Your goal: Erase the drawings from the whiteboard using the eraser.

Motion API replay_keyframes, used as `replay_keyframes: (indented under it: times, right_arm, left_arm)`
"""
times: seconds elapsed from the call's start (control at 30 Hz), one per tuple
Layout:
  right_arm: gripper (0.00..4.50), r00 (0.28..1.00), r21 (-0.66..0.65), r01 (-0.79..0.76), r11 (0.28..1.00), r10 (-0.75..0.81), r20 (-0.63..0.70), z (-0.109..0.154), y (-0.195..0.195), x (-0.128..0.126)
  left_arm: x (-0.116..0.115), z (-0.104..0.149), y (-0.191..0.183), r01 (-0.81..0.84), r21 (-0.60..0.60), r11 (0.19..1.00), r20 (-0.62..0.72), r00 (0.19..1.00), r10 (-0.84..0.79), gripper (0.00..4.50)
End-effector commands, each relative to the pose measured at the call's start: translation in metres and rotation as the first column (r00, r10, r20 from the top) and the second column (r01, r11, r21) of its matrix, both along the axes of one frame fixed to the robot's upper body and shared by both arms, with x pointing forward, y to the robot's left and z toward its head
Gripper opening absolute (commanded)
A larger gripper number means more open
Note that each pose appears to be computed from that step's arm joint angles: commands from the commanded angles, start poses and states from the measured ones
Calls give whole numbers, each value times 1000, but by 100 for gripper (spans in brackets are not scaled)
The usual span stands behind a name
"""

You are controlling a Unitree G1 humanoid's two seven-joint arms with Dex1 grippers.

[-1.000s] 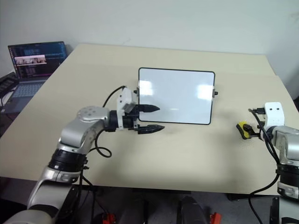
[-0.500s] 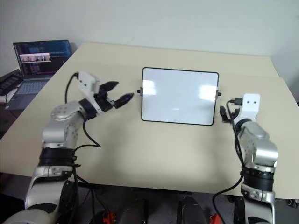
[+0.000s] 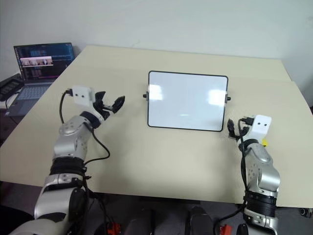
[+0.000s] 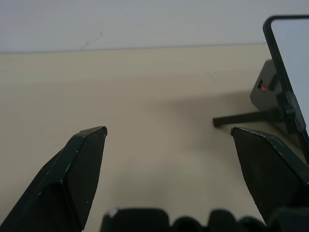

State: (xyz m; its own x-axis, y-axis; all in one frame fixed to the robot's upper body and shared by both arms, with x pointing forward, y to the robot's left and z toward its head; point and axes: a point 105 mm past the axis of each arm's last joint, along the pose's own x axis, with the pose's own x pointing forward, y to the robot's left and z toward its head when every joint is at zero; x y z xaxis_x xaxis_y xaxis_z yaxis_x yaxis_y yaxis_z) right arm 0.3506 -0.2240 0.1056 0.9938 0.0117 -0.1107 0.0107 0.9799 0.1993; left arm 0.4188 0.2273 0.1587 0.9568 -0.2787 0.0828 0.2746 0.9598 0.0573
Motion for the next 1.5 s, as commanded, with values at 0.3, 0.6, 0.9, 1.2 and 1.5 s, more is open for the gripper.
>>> replay_keyframes:
  times: [0.3,0.6,0.9,1.2,1.5]
  right_arm:
    - [448,997,-111,73,991,-76,-27,-12,-30,9]
    - [448,994,-178,110,978,-113,-8,-13,-57,15]
    - [448,990,-126,-16,992,33,138,28,-14,34]
    - [448,985,-144,99,985,-76,157,12,-1,52]
    - [448,974,-108,185,977,-168,150,-7,4,66]
  left_arm:
    - [2,4,-3,-4,39,999,10,1000,4,450]
    - [3,3,3,-31,57,998,4,1000,31,450]
    - [6,3,8,-72,39,997,18,997,72,450]
    - [13,-4,-8,-117,-2,993,64,991,116,450]
    - [9,-30,-38,-127,0,992,64,990,127,450]
